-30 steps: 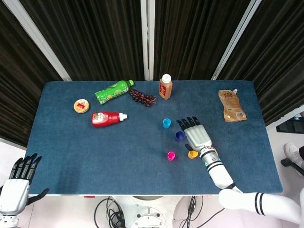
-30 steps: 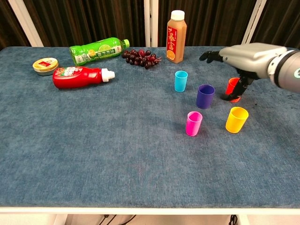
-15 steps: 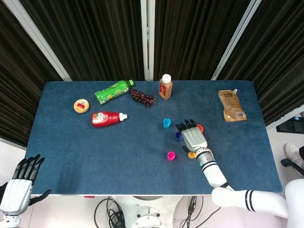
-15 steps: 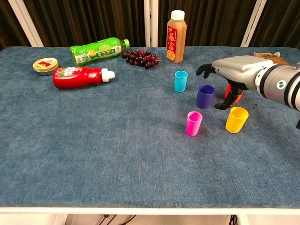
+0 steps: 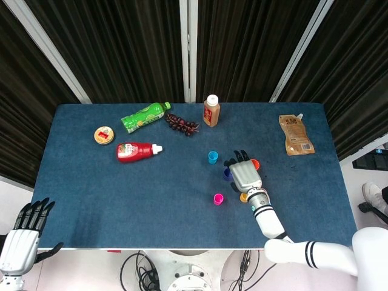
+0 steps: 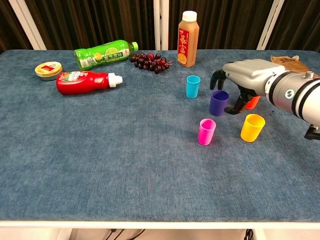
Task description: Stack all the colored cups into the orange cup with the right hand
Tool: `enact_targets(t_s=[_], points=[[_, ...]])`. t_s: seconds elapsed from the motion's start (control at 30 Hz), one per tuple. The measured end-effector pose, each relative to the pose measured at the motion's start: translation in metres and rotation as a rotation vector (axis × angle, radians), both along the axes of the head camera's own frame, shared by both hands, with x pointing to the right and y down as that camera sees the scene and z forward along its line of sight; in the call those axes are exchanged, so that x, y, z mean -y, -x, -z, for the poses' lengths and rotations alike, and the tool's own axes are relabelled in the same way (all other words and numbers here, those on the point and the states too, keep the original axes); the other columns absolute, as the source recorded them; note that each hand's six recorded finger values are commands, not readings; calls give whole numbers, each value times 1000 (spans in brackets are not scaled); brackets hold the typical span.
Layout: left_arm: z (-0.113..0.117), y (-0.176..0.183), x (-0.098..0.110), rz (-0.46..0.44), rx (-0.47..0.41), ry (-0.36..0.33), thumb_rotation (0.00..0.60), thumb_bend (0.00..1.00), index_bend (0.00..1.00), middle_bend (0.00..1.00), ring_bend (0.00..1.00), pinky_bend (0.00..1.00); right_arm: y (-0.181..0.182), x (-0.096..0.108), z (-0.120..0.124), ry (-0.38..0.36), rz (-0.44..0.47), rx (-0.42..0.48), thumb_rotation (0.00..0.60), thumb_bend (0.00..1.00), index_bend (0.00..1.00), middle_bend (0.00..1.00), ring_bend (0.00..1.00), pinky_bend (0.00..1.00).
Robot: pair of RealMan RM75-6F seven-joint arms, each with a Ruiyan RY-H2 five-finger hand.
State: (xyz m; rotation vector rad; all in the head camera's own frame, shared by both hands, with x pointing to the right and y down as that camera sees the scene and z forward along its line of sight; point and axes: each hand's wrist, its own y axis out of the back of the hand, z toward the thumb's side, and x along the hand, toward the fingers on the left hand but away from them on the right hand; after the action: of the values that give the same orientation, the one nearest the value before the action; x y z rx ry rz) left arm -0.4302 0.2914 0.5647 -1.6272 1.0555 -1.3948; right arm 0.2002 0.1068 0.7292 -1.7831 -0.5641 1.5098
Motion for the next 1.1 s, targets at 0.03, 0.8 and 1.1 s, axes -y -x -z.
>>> enact_targets(t_s=[0.03, 0.8, 1.1], points=[[0, 0, 0, 1, 0, 0, 600, 61, 9, 0, 0, 0, 0, 0, -1, -4, -1, -1, 600, 272, 309, 306, 6, 0], [-1, 8, -4, 18, 1, 2, 600, 61, 9, 0, 0, 0, -11, 18, 18, -108, -58, 39, 600, 327, 498, 451, 111, 0], [-3, 3, -2, 6, -5, 1, 600, 61, 9, 0, 0, 0, -62, 39, 52, -192, -148, 38, 600, 327, 506, 456, 116, 0]])
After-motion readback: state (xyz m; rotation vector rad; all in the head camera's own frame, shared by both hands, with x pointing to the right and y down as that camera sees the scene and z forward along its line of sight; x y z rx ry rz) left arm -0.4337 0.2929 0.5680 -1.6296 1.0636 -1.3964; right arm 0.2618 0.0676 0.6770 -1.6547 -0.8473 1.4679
